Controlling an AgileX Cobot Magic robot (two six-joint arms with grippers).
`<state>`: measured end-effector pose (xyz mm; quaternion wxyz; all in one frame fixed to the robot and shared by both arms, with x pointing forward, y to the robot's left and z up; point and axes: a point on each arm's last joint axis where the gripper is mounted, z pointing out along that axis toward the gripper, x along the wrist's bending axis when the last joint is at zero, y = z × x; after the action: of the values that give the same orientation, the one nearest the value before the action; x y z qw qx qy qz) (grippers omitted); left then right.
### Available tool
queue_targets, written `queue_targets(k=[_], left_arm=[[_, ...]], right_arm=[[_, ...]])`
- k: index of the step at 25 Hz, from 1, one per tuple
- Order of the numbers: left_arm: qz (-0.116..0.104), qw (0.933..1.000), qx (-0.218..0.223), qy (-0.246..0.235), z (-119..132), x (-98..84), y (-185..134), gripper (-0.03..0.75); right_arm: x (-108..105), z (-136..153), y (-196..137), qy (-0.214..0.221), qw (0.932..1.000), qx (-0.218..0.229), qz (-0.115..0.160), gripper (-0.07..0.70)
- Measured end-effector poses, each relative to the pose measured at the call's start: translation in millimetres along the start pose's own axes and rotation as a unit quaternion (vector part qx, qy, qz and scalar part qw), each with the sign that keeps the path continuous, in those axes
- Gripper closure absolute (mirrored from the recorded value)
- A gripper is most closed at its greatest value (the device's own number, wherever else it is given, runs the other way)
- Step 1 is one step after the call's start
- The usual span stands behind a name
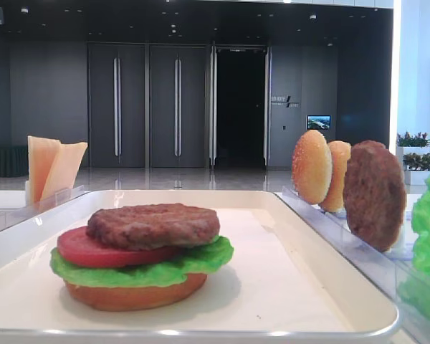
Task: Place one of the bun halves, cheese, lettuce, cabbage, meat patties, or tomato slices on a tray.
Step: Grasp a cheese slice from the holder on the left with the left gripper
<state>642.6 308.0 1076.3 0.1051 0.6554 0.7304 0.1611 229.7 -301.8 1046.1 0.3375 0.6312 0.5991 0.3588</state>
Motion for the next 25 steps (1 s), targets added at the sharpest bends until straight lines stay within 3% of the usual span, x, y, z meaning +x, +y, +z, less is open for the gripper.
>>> queue_targets(k=[8, 13, 25], left_arm=[[0.036, 0.9987, -0.013, -0.034, -5.4, -81.4, -10.4, 0.389], [0.058, 0.9970, -0.005, -0.050, 2.4, -119.6, -20.1, 0.389], [0.055, 0.9968, -0.002, -0.058, 6.9, -127.6, -21.6, 0.389]], right_arm=[[0.0, 0.0, 0.0, 0.000, 1.0000, 0.000, 0.000, 0.347], [0.0, 0.0, 0.0, 0.000, 1.0000, 0.000, 0.000, 0.347], [0.0, 0.0, 0.0, 0.000, 1.0000, 0.000, 0.000, 0.347]])
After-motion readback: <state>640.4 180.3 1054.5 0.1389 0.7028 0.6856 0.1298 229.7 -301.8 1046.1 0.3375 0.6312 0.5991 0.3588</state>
